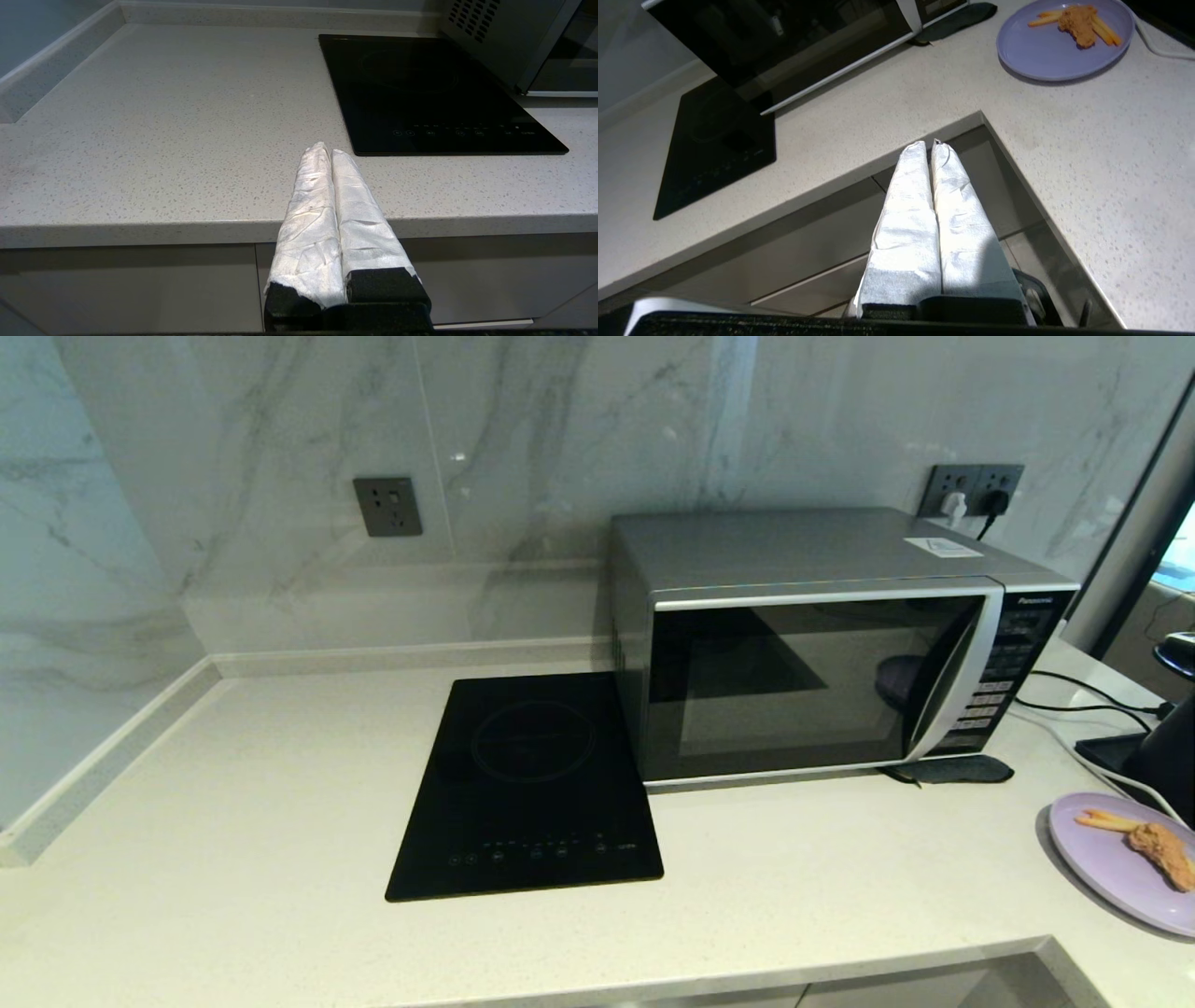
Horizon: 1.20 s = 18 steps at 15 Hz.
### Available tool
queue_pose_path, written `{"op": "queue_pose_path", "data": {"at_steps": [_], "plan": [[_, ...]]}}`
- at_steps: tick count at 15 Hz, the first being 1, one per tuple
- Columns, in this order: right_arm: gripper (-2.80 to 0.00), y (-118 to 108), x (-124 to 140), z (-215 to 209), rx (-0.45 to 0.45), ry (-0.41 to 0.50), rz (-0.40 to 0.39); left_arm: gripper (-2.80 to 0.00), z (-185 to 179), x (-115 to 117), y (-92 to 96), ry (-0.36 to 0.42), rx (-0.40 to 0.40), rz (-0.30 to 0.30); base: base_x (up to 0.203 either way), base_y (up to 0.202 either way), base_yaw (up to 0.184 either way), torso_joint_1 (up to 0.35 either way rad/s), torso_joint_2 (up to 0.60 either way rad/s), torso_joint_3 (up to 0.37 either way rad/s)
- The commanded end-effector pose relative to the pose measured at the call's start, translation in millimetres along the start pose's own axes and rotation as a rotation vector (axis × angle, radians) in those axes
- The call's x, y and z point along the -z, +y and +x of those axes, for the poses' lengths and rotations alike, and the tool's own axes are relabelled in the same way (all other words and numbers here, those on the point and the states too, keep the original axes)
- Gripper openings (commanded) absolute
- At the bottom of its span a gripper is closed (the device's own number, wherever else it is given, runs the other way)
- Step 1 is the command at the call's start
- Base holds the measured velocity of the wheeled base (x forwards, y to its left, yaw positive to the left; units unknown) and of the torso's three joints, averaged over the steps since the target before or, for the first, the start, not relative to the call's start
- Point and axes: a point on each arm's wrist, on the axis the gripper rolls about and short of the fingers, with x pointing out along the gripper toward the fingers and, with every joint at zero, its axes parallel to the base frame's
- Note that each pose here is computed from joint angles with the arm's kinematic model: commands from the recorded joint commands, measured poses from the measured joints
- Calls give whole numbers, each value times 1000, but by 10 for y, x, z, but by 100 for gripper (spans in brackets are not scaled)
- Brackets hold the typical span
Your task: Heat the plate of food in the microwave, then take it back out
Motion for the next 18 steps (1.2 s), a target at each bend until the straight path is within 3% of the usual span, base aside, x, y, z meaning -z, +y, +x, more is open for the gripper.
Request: {"op": "queue_pose_path", "data": {"at_steps": [1, 5, 8, 13, 18], "plan": [[-280, -77, 135, -124, -9, -22, 6, -280, 1, 0, 0, 1, -1, -1, 0, 0, 0, 0, 0, 0], [-280, -209, 302, -298, -56, -106, 1, -280, 1, 0, 0, 1, -1, -1, 0, 0, 0, 0, 0, 0], [-280, -347, 569, -330, -70, -145, -57, -280, 1, 0, 0, 1, -1, -1, 0, 0, 0, 0, 0, 0], [-280, -371, 728, 80, 1, -51, -56, -280, 1, 0, 0, 1, -1, -1, 0, 0, 0, 0, 0, 0], [-280, -358, 890, 754, 1, -169, -195, -280, 1, 0, 0, 1, -1, -1, 0, 0, 0, 0, 0, 0]]}}
